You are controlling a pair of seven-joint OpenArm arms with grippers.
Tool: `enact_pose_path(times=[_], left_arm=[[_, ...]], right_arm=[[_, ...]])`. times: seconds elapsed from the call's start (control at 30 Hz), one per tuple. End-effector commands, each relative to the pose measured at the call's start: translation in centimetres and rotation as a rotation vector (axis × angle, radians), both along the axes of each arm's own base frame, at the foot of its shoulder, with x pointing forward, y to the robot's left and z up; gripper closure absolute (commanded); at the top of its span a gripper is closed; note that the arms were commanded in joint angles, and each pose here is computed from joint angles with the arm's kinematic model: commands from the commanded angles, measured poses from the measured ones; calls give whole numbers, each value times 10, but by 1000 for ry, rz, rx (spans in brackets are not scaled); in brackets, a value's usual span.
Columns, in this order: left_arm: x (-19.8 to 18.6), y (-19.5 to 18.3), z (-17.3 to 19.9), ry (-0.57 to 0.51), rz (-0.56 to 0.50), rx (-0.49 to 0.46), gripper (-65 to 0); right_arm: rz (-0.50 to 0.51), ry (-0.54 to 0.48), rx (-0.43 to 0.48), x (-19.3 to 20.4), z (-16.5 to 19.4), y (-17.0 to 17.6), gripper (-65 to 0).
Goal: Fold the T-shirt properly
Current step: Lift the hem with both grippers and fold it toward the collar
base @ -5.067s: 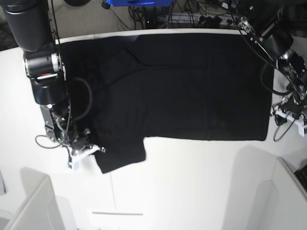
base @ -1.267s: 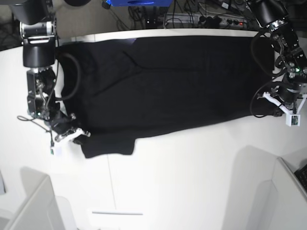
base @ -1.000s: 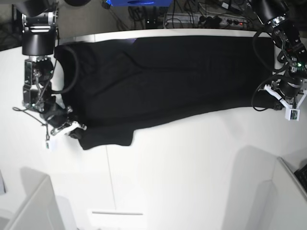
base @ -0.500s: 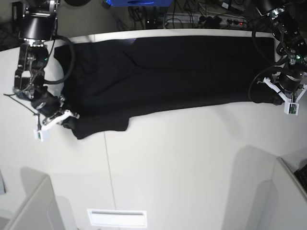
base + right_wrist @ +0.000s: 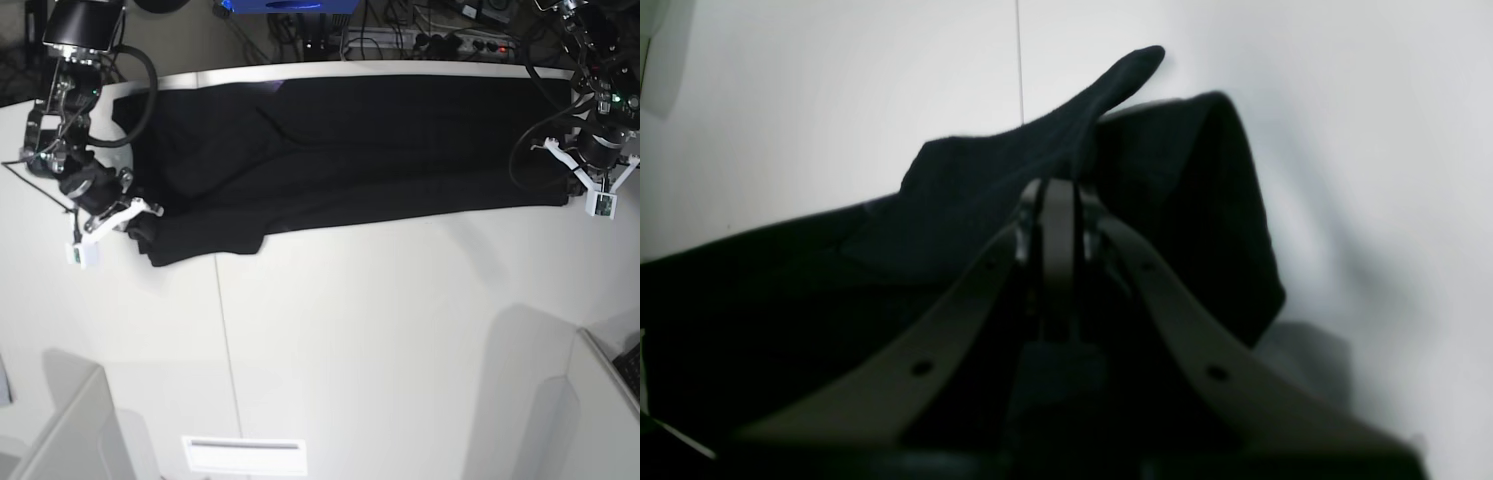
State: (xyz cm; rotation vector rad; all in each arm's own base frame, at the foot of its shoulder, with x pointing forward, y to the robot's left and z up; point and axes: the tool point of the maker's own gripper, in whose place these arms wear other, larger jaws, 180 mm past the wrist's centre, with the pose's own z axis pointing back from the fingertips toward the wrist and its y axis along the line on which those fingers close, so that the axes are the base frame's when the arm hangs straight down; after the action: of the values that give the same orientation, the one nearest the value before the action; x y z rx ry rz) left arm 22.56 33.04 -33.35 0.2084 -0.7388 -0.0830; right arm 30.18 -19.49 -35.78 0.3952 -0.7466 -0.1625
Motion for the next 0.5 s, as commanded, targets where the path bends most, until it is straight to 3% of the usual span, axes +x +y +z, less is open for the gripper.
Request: enact_pose_path(times=[0.0, 0.13, 0.47], left_arm=[[4, 2, 11, -31, -17, 21, 0], [0, -3, 7, -7, -67, 26, 0], [-19, 3, 13, -4, -36, 50, 0]], right_arm=[[1, -53, -14, 6, 15, -4, 0], [15, -50, -23, -6, 15, 0, 0], [54, -45, -33, -29, 21, 14, 0]])
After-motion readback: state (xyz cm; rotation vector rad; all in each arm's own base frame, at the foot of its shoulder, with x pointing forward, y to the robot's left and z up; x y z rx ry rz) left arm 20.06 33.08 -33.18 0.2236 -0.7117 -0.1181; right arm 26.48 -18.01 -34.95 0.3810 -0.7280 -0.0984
